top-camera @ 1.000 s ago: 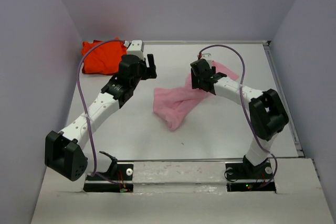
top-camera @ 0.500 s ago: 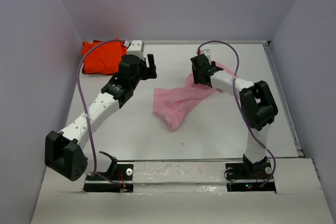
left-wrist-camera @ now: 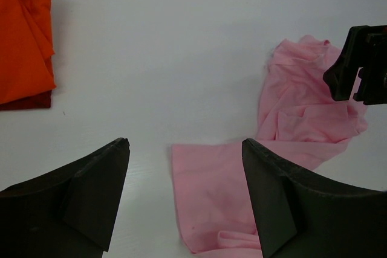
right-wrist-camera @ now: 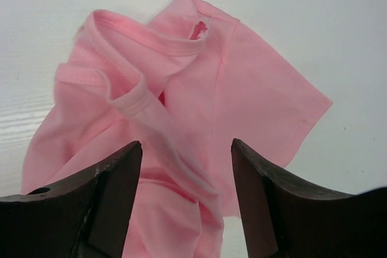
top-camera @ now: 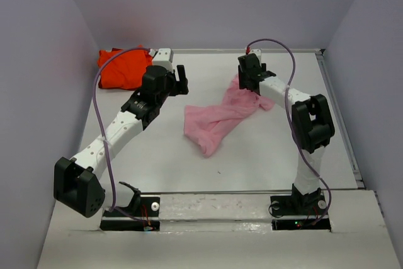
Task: Fold and stack the t-shirts
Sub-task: Flatten out the crumpled T-shirt at the center of the board.
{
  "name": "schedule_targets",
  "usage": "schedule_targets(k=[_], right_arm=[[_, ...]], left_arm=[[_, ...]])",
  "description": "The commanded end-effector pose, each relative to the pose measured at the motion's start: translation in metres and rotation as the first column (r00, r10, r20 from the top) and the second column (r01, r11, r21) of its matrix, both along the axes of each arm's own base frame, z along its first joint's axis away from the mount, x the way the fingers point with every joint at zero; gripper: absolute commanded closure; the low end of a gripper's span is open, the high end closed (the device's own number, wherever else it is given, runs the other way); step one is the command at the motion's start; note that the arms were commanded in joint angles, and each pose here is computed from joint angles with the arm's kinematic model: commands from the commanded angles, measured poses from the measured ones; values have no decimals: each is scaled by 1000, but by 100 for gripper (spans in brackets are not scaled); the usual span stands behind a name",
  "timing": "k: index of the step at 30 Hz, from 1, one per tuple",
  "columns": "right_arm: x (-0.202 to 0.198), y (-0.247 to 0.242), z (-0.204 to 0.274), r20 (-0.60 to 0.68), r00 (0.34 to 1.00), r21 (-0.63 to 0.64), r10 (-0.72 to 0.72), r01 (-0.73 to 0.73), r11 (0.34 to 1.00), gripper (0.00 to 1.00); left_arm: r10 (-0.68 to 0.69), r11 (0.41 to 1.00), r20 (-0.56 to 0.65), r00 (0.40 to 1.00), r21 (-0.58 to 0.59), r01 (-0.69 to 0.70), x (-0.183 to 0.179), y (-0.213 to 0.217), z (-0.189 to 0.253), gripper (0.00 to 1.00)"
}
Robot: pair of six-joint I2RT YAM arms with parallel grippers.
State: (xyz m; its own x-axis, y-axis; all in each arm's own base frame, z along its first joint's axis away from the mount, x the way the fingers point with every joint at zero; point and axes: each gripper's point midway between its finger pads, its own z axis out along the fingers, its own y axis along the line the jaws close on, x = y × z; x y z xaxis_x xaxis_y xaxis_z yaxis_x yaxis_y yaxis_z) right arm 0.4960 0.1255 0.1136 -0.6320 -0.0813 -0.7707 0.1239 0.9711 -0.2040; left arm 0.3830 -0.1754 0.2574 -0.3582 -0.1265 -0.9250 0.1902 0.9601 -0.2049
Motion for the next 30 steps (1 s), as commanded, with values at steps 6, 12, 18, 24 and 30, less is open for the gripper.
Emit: schedule_targets(k=[6,12,18,24,30], right_arm=[[20,-11,-45,-76,997,85,1,6,996,55],[20,-2,-49,-87,996,124,30,-19,992,79],[13,5,-43,-87,994,167,58,-43,985,100],[8,14,0,-2,995,237,97,-94,967,100],[-7,45,56,102,976,271,193,-214,938,100]], left_arm=[[-8,1000,63,998,-29,10,-1,1,22,16],[-9,1000,61,998,-29,11,-1,0,21,16],[-9,1000,63,998,-29,11,-1,0,22,16],[-7,999,62,998,-31,9,-1,1,22,16],[-8,1000,61,998,-29,10,-1,1,21,16]])
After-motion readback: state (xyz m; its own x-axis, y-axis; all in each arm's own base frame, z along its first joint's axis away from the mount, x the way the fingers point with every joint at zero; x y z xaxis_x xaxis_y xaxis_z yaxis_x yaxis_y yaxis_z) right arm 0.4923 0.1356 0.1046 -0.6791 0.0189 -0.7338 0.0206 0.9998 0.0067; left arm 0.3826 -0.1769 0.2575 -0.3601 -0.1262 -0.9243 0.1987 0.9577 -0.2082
